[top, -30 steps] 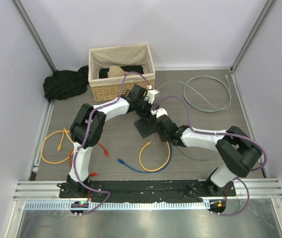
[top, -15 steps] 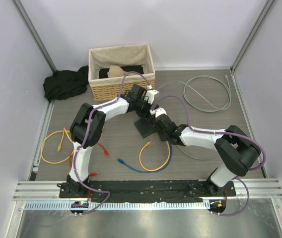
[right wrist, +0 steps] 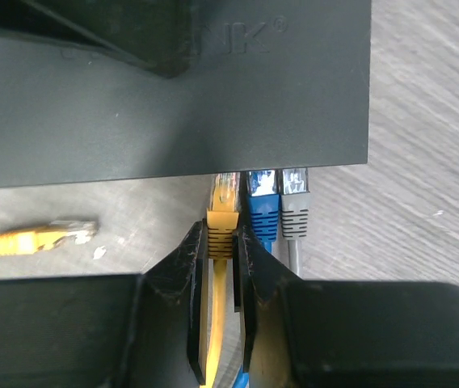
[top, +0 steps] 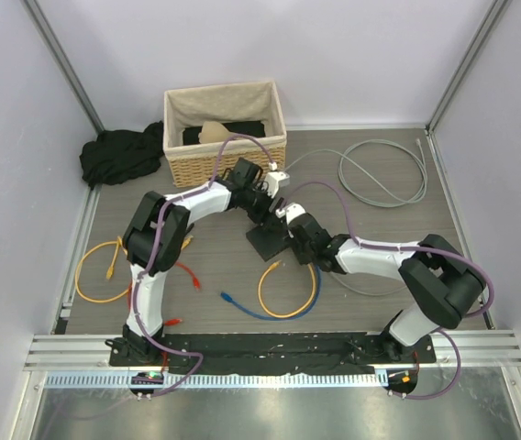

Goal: Insert the plug into the switch port
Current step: Insert the connector into the switch port, then pick up the connector from the center of the board.

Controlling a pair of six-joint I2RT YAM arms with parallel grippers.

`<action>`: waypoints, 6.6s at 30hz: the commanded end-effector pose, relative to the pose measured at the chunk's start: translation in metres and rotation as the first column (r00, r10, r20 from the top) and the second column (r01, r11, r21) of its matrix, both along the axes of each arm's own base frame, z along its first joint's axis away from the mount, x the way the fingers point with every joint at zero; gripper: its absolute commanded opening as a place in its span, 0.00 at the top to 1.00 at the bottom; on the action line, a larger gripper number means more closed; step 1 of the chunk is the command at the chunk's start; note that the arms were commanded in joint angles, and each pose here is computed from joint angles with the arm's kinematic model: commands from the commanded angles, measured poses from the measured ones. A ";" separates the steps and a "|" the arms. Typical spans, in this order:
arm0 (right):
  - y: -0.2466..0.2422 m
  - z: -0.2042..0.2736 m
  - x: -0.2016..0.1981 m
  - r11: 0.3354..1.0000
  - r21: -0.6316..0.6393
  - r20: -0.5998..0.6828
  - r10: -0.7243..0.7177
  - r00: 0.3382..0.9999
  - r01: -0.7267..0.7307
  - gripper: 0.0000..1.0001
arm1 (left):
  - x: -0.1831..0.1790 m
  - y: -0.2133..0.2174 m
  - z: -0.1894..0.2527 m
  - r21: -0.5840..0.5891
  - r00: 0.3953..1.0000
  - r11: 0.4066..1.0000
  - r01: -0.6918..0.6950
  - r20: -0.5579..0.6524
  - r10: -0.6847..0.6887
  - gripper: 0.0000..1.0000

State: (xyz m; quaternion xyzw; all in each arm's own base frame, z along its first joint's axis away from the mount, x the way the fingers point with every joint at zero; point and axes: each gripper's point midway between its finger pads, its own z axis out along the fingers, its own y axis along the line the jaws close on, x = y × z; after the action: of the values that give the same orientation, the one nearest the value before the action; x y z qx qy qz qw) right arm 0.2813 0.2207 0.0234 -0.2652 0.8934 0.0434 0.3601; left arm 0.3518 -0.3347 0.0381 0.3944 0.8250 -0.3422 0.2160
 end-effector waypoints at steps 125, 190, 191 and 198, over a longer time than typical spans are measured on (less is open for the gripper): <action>0.054 0.069 0.032 0.982 0.148 0.087 0.101 0.991 -0.113 0.99 | -0.107 -0.015 -0.017 0.031 0.935 0.995 0.094 -0.346 -0.077 0.25; 0.069 0.129 -0.019 0.930 0.333 0.118 0.126 0.985 -0.159 0.22 | -0.091 0.349 0.139 -0.011 -0.133 -0.141 -0.990 0.413 0.901 0.00; 0.068 0.131 -0.020 0.926 0.342 0.122 0.126 0.985 -0.160 0.22 | -0.095 0.356 0.137 -0.025 -0.178 -0.183 -0.983 0.394 0.902 0.00; 0.066 0.129 -0.022 0.927 0.337 0.122 0.131 0.984 -0.165 0.21 | -0.108 0.402 0.090 0.038 -0.386 -0.418 -0.907 0.315 0.867 0.07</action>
State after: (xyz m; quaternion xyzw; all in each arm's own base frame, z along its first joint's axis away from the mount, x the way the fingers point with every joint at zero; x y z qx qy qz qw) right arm 0.2612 0.2861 0.1454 -0.2740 0.8347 0.2013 0.4332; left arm 0.2446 0.0461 0.1455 -0.3452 0.8317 0.1273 0.4158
